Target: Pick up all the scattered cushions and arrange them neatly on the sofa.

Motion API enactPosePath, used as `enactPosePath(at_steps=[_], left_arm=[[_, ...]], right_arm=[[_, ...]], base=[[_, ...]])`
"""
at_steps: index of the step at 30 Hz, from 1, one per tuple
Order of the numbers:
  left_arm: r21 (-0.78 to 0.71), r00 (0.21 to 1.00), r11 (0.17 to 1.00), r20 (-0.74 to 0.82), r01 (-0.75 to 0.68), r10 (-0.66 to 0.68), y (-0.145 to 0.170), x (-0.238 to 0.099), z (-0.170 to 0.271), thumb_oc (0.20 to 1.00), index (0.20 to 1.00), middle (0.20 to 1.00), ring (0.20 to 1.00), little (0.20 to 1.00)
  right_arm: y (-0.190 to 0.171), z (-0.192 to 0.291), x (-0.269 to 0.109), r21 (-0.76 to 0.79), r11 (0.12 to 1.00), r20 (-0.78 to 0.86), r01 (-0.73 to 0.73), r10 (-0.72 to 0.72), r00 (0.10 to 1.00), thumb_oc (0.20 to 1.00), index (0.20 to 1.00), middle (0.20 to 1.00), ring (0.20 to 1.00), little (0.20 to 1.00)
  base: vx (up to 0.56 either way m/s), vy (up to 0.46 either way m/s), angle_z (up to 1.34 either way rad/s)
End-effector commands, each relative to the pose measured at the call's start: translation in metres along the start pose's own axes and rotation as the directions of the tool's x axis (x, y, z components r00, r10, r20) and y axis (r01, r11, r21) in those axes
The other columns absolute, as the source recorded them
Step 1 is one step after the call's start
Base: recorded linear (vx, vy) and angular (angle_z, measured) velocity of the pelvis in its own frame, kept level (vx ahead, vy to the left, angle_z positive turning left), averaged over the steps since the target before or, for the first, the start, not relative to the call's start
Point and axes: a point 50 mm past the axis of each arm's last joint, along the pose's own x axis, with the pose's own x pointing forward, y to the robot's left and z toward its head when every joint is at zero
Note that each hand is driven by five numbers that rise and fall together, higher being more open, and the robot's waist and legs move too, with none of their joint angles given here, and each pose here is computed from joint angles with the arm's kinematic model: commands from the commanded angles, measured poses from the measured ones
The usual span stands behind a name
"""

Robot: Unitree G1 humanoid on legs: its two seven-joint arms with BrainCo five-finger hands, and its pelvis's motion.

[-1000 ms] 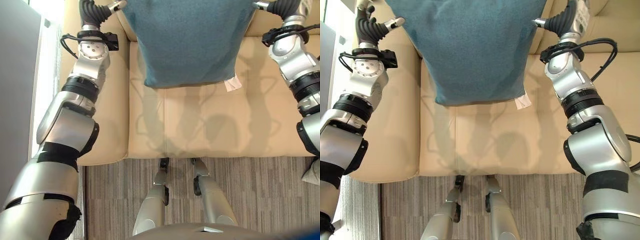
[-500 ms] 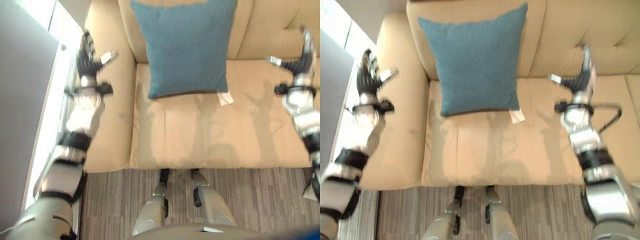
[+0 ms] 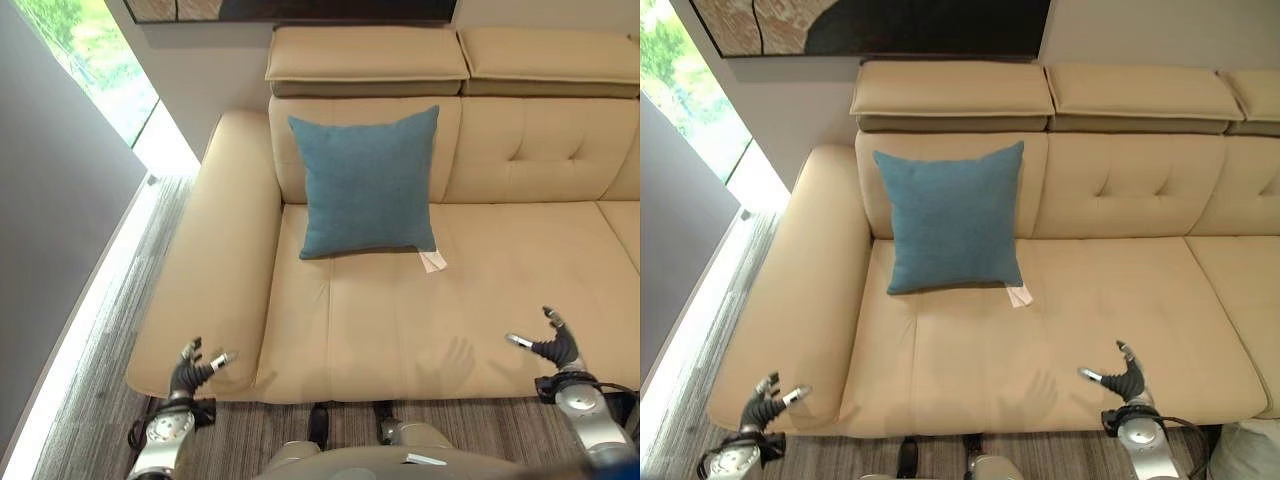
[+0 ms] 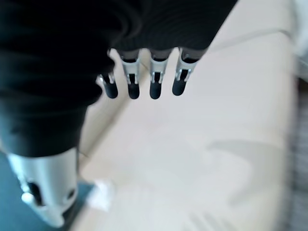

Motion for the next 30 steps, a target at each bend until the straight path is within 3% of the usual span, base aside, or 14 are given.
enactPosePath(at_steps=[1,2,6,11,17,21,27,30], left_arm=[[0.080,0.998,0.997,0.054,0.021,-0.026,0.002,0.012,0.023,1.000,1.000,1.000,1.000,1.000],[0.089,0.997,0.995,-0.068,0.043,-0.037,-0.005,0.007,-0.004,1.000,1.000,1.000,1.000,1.000],[0.119,0.975,0.991,-0.217,0.065,-0.038,-0.011,-0.001,-0.034,1.000,1.000,1.000,1.000,1.000],[0.164,0.970,0.980,-0.232,0.113,-0.073,-0.021,0.001,-0.033,1.000,1.000,1.000,1.000,1.000],[0.149,0.975,0.981,-0.203,0.123,-0.091,-0.029,0.004,-0.024,1.000,1.000,1.000,1.000,1.000],[0.093,0.974,0.990,-0.213,0.104,-0.082,-0.029,0.001,-0.029,1.000,1.000,1.000,1.000,1.000],[0.150,0.981,0.984,-0.178,0.099,-0.071,-0.024,0.012,-0.010,1.000,1.000,1.000,1.000,1.000],[0.138,0.968,0.984,-0.238,0.111,-0.076,-0.023,0.007,-0.023,1.000,1.000,1.000,1.000,1.000]], right_arm=[[-0.015,0.024,0.013,-0.060,0.998,0.092,0.008,-0.003,0.996,1.000,1.000,1.000,1.000,1.000],[0.003,0.004,0.009,-0.098,0.993,-0.004,-0.063,0.062,0.998,1.000,1.000,1.000,1.000,1.000],[0.033,-0.033,-0.006,-0.108,0.978,-0.198,-0.178,0.154,0.968,1.000,1.000,1.000,1.000,1.000],[0.048,-0.051,-0.016,-0.032,0.978,-0.314,-0.207,0.187,0.931,1.000,1.000,1.000,1.000,1.000],[0.050,-0.046,-0.013,-0.042,0.975,-0.315,-0.217,0.193,0.929,1.000,1.000,1.000,1.000,1.000],[0.051,-0.036,-0.007,-0.057,0.973,-0.291,-0.225,0.200,0.936,1.000,1.000,1.000,1.000,1.000],[0.058,-0.027,-0.001,-0.061,0.971,-0.310,-0.232,0.202,0.929,1.000,1.000,1.000,1.000,1.000],[0.060,-0.033,-0.005,-0.068,0.967,-0.331,-0.247,0.211,0.920,1.000,1.000,1.000,1.000,1.000]], base=[[-0.03,-0.022,-0.04],[0.00,0.000,0.00],[-0.01,-0.055,-0.03],[-0.05,-0.086,-0.01],[-0.17,-0.018,-0.31],[-0.20,0.162,-1.42],[-0.38,0.267,-1.25],[-0.37,0.011,-1.72]])
